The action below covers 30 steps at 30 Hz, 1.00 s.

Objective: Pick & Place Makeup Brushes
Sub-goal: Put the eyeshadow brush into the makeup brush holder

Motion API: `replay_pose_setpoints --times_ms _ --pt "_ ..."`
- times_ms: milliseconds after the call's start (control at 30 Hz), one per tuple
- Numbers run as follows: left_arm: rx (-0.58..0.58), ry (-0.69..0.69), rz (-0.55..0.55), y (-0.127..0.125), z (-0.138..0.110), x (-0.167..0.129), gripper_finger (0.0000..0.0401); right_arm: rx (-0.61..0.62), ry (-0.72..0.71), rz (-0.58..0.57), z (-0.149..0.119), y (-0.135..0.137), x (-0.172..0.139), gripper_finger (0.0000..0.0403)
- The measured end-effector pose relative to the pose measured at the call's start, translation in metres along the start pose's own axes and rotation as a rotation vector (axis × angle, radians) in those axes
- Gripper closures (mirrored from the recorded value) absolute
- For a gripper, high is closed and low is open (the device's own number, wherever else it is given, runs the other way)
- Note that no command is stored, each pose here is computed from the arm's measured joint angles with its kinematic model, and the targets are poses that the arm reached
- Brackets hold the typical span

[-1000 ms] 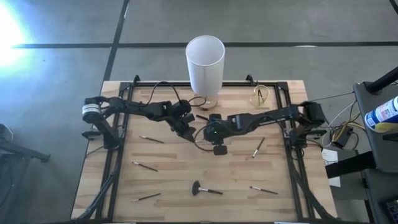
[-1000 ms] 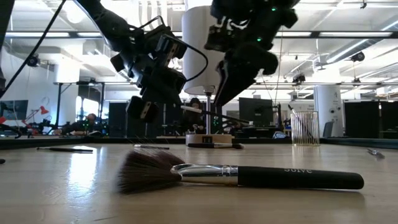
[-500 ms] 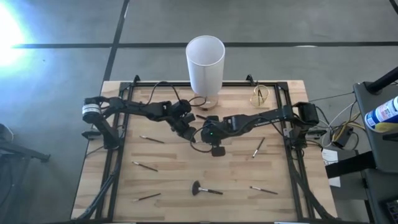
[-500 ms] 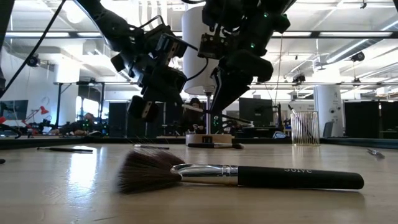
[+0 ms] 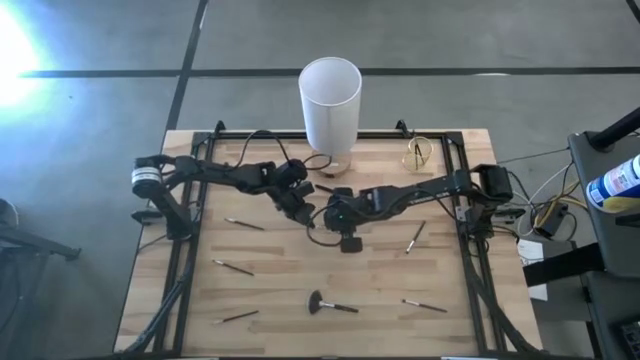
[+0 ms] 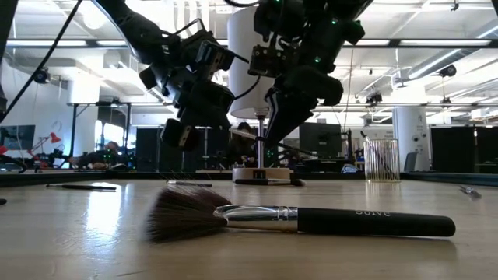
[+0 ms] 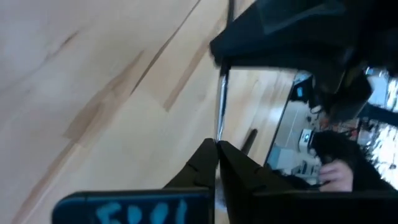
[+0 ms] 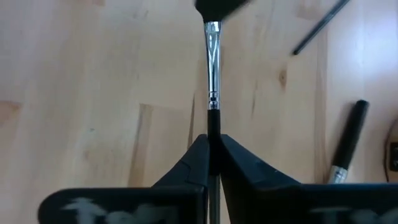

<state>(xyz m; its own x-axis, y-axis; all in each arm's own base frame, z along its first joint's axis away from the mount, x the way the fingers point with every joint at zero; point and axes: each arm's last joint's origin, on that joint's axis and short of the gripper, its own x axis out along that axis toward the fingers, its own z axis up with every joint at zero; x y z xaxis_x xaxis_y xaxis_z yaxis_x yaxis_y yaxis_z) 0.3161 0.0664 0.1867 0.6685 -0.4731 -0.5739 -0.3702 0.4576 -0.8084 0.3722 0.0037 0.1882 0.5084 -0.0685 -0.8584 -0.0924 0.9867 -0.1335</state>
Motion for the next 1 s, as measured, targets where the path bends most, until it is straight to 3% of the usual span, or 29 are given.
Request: replay_pose_setpoints --times_ms 100,300,500,667,800,1000 --pt "0.063 -0.019 0.046 -0.002 -0.003 -0.008 0.0364 0.018 -0.025 -0.011 -0.008 -0.001 -0.003 0.0387" --pt "0.306 -0.206 0.138 -0.016 -0.008 -0.038 0.0341 0.124 -0.164 -0.033 -0.035 -0.004 -0.019 0.0387" --pt "0.577 -0.47 -0.023 -0.021 -0.023 -0.057 0.0361 0.32 -0.31 -0.221 -0.077 -0.021 -0.059 0.0388" --pt "0.731 -0.727 -0.154 -0.01 -0.041 -0.065 0.0392 0.514 -0.473 -0.479 -0.117 -0.047 -0.095 0.0389" --pt "0.773 -0.87 -0.18 0.006 -0.056 -0.067 0.0399 0.664 -0.558 -0.672 -0.152 -0.074 -0.114 0.0389" --pt "0.687 -0.928 -0.067 0.028 -0.066 -0.062 0.0399 0.769 -0.585 -0.904 -0.194 -0.105 -0.127 0.0389"
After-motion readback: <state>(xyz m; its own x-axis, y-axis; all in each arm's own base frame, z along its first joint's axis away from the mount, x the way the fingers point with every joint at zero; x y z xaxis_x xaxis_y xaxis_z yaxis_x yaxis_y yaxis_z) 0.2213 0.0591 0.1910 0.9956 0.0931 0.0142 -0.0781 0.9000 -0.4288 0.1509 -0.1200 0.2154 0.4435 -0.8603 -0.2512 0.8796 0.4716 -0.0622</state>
